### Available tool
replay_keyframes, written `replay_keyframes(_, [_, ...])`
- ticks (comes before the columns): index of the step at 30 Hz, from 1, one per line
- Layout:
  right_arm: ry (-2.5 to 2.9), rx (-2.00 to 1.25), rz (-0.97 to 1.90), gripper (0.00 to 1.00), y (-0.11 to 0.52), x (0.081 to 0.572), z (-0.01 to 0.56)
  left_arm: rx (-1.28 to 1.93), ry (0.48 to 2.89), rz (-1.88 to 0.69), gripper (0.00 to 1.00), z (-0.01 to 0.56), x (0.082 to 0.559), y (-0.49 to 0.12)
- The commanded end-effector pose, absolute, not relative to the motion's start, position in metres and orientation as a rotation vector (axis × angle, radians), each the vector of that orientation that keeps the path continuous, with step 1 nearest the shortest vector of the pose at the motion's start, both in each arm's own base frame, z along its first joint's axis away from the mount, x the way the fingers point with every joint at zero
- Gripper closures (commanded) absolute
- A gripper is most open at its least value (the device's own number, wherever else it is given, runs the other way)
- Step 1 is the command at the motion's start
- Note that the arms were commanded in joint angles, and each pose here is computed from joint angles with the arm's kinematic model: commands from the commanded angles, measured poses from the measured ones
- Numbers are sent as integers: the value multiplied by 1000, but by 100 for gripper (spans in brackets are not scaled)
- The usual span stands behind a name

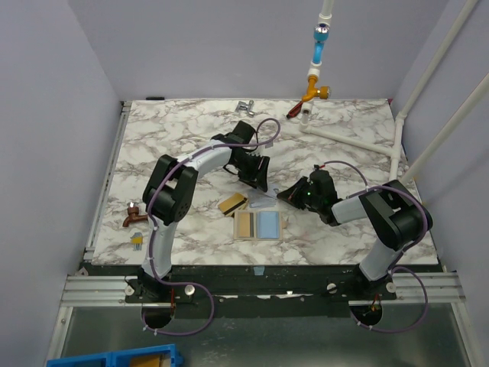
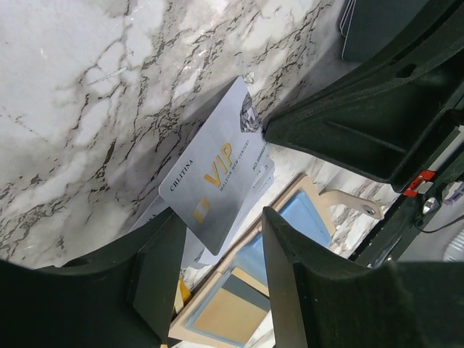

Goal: Put the credit cards into the card holder
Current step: Pick up the credit card from the center of the board.

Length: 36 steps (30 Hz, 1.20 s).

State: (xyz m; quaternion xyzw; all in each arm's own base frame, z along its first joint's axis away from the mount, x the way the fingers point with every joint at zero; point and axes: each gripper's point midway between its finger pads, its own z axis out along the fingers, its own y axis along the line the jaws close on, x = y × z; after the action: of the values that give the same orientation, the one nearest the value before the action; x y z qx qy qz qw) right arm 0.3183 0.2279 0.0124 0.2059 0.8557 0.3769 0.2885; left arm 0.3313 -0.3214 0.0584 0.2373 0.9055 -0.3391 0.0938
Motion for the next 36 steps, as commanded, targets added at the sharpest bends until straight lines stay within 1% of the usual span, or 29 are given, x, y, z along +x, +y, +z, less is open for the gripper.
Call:
replay_keyframes(1, [2585, 611, 750, 99, 195, 262, -57, 691, 2691, -1089, 54, 59, 328, -329])
replay_keyframes(3, [2587, 608, 754, 99, 195, 261, -58, 686, 2691, -1105, 57, 60, 327, -330])
replay_keyframes(10, [2580, 600, 773, 99, 198, 263, -55, 667, 2680, -1173, 83, 63, 328, -338])
replay_keyframes(15, [2548, 569, 813, 99, 201, 265, -45, 649, 2692, -1225, 98, 58, 328, -340])
replay_keyframes(16, [2537, 557, 828, 99, 203, 266, -41, 652, 2688, -1243, 100, 59, 328, -340])
replay_keyframes(18, [2508, 519, 853, 99, 205, 270, -31, 651, 2674, -1291, 100, 63, 327, -340])
replay_keyframes(19, [2493, 493, 877, 97, 209, 273, -23, 652, 2661, -1320, 100, 66, 327, -340])
replay_keyframes(21, [2453, 429, 919, 90, 215, 280, -2, 663, 2629, -1395, 100, 76, 325, -340])
replay_keyframes(23, [2392, 347, 969, 80, 220, 290, 30, 693, 2585, -1471, 100, 89, 322, -340])
replay_keyframes(26, [2296, 181, 1011, 61, 225, 298, 79, 783, 2487, -1578, 100, 113, 310, -340])
replay_keyframes(29, [2209, 29, 992, 48, 225, 300, 124, 895, 2374, -1672, 100, 141, 289, -339])
replay_keyframes(31, [2125, -49, 986, 40, 224, 299, 152, 987, 2287, -1704, 100, 160, 274, -335])
replay_keyframes(34, [1969, -199, 984, 34, 223, 294, 196, 1131, 2136, -1778, 100, 189, 246, -326])
replay_keyframes(36, [1880, -314, 1032, 30, 231, 284, 219, 1203, 2053, -1812, 100, 206, 230, -319])
